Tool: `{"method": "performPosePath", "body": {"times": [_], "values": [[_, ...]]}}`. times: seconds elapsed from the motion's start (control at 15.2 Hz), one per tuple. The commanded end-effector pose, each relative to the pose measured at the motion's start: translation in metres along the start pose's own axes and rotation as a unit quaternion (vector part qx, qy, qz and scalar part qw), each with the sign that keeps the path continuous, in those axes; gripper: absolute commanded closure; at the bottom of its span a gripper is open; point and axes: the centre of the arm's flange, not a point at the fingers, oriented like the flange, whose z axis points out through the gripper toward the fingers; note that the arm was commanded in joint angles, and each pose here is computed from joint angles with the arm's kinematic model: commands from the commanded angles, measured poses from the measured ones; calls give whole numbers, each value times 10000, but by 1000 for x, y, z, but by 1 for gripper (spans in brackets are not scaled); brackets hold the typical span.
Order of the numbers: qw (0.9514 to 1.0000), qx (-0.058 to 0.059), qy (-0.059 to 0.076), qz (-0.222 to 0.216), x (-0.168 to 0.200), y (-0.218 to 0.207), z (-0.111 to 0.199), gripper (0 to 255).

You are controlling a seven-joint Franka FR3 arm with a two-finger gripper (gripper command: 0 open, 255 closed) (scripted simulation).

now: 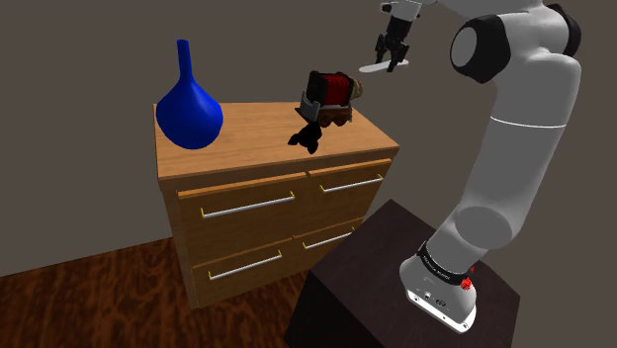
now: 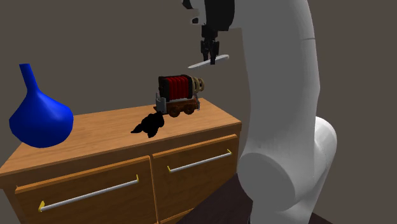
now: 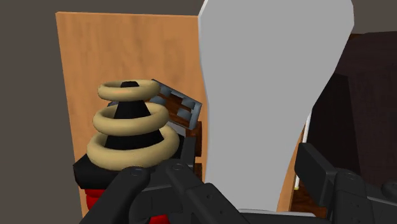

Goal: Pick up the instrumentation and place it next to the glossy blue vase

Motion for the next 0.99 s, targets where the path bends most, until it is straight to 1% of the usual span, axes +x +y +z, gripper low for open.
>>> {"method": "performPosePath", "body": {"times": [0.0,0.92], "values": [[10000,0,1,-1,0,-1,-11,255],[10000,0,1,-1,0,1,-85,255]]}}
